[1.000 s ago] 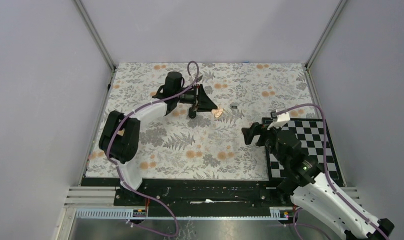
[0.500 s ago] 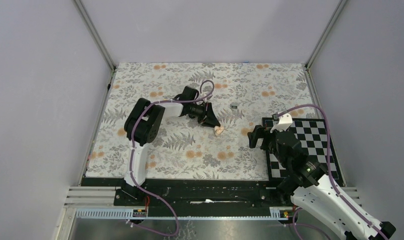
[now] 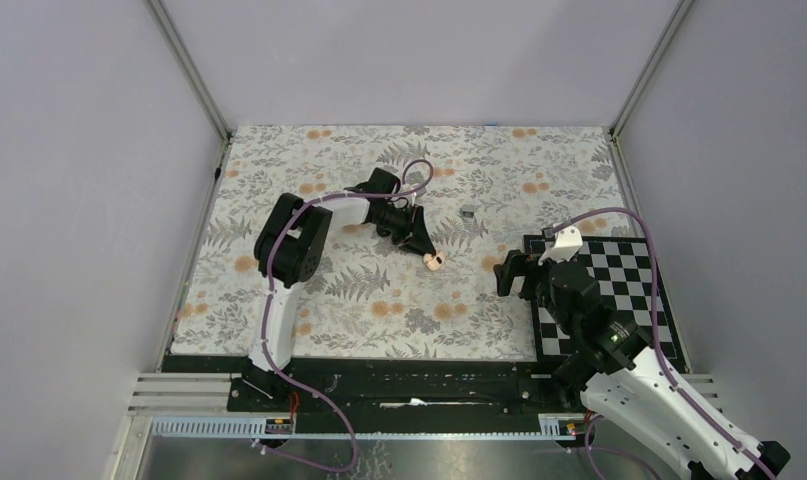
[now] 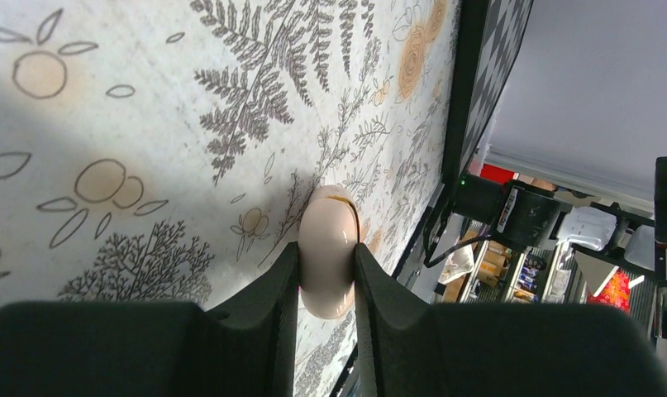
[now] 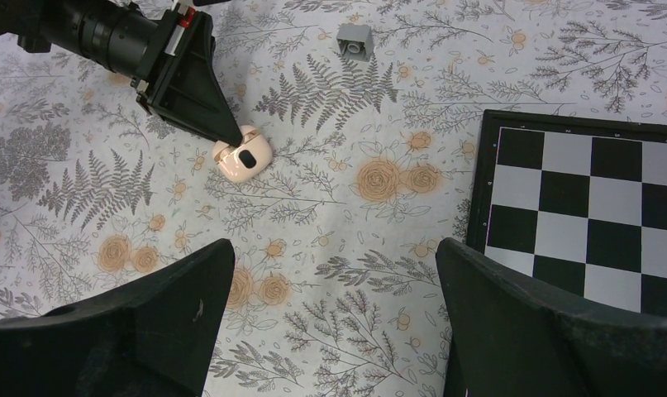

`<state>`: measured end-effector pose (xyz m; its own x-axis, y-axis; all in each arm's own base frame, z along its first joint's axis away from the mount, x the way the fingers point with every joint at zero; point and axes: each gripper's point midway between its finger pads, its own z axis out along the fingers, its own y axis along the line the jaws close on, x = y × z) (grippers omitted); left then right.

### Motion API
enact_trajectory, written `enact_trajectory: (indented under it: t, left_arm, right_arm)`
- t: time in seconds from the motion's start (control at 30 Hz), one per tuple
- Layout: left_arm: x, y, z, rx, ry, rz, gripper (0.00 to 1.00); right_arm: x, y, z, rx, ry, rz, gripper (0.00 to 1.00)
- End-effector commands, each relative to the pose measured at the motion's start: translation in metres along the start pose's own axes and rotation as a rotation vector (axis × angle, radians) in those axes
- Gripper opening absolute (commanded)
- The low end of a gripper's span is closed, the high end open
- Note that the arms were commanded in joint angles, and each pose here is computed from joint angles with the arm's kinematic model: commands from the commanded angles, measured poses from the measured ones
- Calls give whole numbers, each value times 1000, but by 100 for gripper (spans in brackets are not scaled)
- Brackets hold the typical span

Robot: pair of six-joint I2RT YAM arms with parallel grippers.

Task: Insert the wireless bluetooth earbuds into the charging case
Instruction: Place the charging case at the center of the board, then reset both arms

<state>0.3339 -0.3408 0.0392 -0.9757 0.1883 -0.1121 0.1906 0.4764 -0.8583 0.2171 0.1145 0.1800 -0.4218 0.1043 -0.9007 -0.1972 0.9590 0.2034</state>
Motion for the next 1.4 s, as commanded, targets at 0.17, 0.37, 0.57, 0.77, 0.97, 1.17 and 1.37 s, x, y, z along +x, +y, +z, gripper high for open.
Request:
enact_trajectory:
  t: [0.17, 0.37, 0.57, 0.77, 0.97, 1.17, 1.37]
  left_arm:
    - [-10, 9, -11, -85, -28, 58, 0]
    - [-7, 10, -13, -105, -25, 56, 14]
    - [-12, -6, -27, -141, -66, 106, 54]
    - [-33, -37, -65, -282, -151, 216, 76]
    - [-45, -89, -138, -456, -384, 304, 84]
    - [-9, -96, -207, -563, -654, 252, 99]
    - [46, -74, -248, -638, -834, 124, 99]
  right_arm:
    - [-23, 7, 1, -13, -53, 8, 99]
    - [-22, 9, 2, -20, -49, 14, 99]
    - [-13, 9, 7, -9, -12, 28, 100]
    - [0, 12, 25, 54, 107, 58, 100]
    - [11, 3, 50, 197, 308, -3, 100]
    - [-11, -19, 52, 376, 220, 53, 100]
    - [-21, -25, 46, 398, 197, 26, 100]
